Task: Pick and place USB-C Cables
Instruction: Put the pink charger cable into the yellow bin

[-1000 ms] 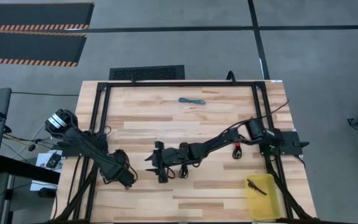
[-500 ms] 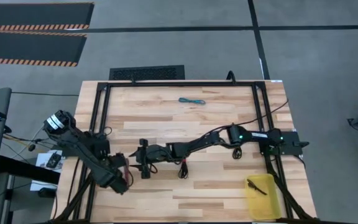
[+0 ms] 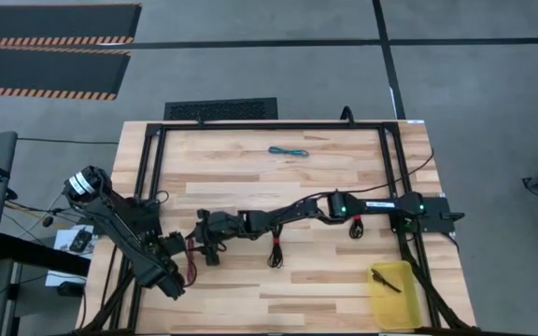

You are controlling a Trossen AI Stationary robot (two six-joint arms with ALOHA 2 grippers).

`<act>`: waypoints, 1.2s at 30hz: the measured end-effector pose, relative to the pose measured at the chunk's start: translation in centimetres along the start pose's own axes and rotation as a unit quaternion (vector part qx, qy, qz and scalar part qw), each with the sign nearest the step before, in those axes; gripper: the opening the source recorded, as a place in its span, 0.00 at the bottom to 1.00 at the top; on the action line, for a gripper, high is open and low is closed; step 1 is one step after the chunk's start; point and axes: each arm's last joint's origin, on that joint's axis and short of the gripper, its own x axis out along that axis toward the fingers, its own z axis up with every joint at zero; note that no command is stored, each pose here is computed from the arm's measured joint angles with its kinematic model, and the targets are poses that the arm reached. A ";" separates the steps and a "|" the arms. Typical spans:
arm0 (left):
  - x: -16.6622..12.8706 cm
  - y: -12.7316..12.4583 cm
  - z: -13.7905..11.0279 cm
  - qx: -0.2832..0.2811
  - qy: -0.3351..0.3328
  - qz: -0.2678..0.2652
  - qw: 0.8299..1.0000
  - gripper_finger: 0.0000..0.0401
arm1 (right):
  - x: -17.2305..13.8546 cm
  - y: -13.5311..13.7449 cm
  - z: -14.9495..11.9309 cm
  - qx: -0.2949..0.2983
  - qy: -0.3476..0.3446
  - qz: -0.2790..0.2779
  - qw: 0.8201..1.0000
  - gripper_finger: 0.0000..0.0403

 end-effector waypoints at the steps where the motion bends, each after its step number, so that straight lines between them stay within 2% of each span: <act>1: 0.0 0.0 0.0 -0.003 0.000 0.000 1.000 0.42 | 0.0 0.0 -0.1 -0.001 0.006 0.001 1.000 0.48; 10: 0.0 0.0 0.0 -0.008 -0.001 0.000 1.000 0.42 | -0.4 -1.1 -1.5 0.002 0.093 0.002 0.996 0.35; 15: 0.0 0.0 0.0 -0.016 -0.001 0.000 1.000 0.42 | -1.7 -0.9 -0.4 -0.001 0.162 0.018 0.987 0.30; 23: 0.0 0.0 0.0 -0.035 -0.001 0.000 0.999 0.42 | -5.0 1.6 3.1 -0.030 0.279 0.064 0.958 0.33; 28: 0.0 0.1 0.2 -0.085 -0.043 0.014 0.995 0.42 | -6.7 3.3 5.0 -0.045 0.316 0.086 0.944 0.38; 31: 0.0 0.1 0.4 -0.120 -0.072 0.020 0.990 0.42 | -7.1 4.0 5.9 -0.012 0.313 0.078 0.946 0.43; 33: 0.0 0.2 0.5 -0.142 -0.087 0.023 0.986 0.42 | -7.3 4.1 6.1 0.043 0.324 0.060 0.943 0.46; 36: -0.1 0.3 0.7 -0.176 -0.121 0.028 0.977 0.42 | -7.6 3.9 5.9 0.134 0.344 0.018 0.929 0.52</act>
